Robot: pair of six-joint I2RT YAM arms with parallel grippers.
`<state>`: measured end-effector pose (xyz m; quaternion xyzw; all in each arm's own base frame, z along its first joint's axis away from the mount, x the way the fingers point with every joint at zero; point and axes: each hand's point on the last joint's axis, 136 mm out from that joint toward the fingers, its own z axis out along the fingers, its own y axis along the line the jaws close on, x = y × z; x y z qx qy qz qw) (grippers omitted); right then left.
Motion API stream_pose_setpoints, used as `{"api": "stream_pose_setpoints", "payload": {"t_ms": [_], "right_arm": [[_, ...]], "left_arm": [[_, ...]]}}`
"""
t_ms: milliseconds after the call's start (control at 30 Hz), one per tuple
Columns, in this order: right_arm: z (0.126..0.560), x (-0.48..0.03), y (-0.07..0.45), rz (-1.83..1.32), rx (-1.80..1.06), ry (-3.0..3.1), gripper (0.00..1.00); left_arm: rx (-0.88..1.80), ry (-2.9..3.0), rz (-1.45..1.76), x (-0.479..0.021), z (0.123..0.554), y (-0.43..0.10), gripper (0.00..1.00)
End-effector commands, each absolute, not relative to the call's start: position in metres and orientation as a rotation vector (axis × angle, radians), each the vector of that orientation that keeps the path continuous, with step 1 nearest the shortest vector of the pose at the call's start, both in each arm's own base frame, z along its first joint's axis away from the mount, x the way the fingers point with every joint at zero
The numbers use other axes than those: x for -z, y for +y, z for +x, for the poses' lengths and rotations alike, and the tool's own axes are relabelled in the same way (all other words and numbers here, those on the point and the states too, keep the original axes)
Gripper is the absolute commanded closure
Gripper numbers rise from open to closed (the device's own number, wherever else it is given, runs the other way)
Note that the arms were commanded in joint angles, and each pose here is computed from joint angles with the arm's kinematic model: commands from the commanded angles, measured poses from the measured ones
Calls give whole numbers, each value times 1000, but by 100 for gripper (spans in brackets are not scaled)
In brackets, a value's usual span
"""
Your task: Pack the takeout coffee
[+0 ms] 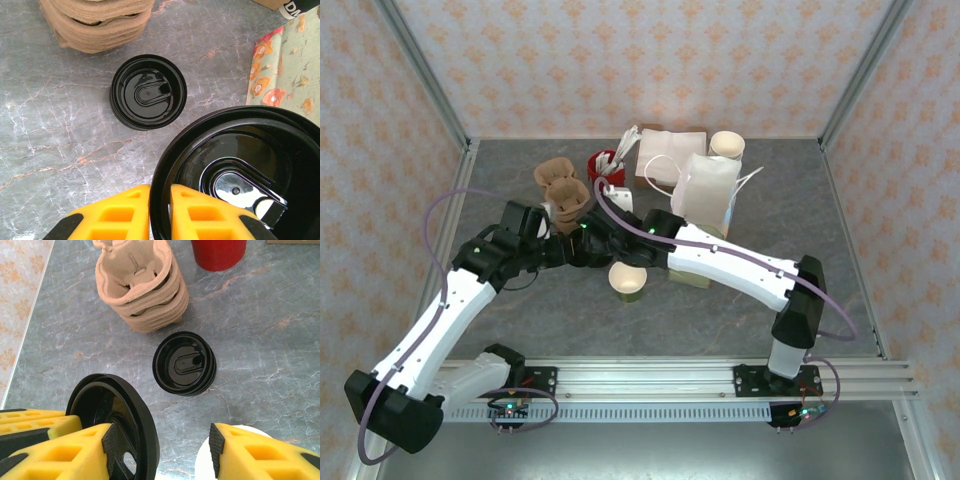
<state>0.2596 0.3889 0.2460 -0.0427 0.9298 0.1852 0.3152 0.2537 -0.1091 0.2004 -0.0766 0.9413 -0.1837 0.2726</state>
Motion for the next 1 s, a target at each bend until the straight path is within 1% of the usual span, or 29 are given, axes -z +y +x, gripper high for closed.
{"api": "stream_pose_setpoints", "payload": {"t_ms": [0,133,300,400,467,567,667,800,833,933,967], "right_arm": [[258,-244,389,-158,-459,2474,47],[257,-238,393,-170,-457,2495,51],[257,-233,397,-172,-459,2510,60],[259,-229,399,-166,-460,2524,62],[258,-226,399,-168,-451,2530,65],[259,-226,399,-163,-447,2531,72],[259,-228,398,-164,-446,2527,84],[259,-230,394,-166,-439,2531,94],[259,-231,393,-166,-443,2535,96],[257,-233,386,-160,-441,2550,99],[256,-235,383,-159,-446,2554,99]], "left_arm": [[507,2522,-166,-212,248,-111,84],[507,2519,-162,-213,248,-111,84],[514,2518,-152,-212,248,-113,84],[510,2526,-150,-209,248,-112,84],[511,2526,-153,-208,247,-112,84],[510,2527,-151,-207,247,-112,84],[506,2532,-148,-206,247,-112,84],[516,2521,-131,-210,247,-114,83],[521,2515,-115,-213,247,-114,78],[519,2477,-68,-229,246,-114,56],[522,2457,-51,-236,245,-114,51]]}}
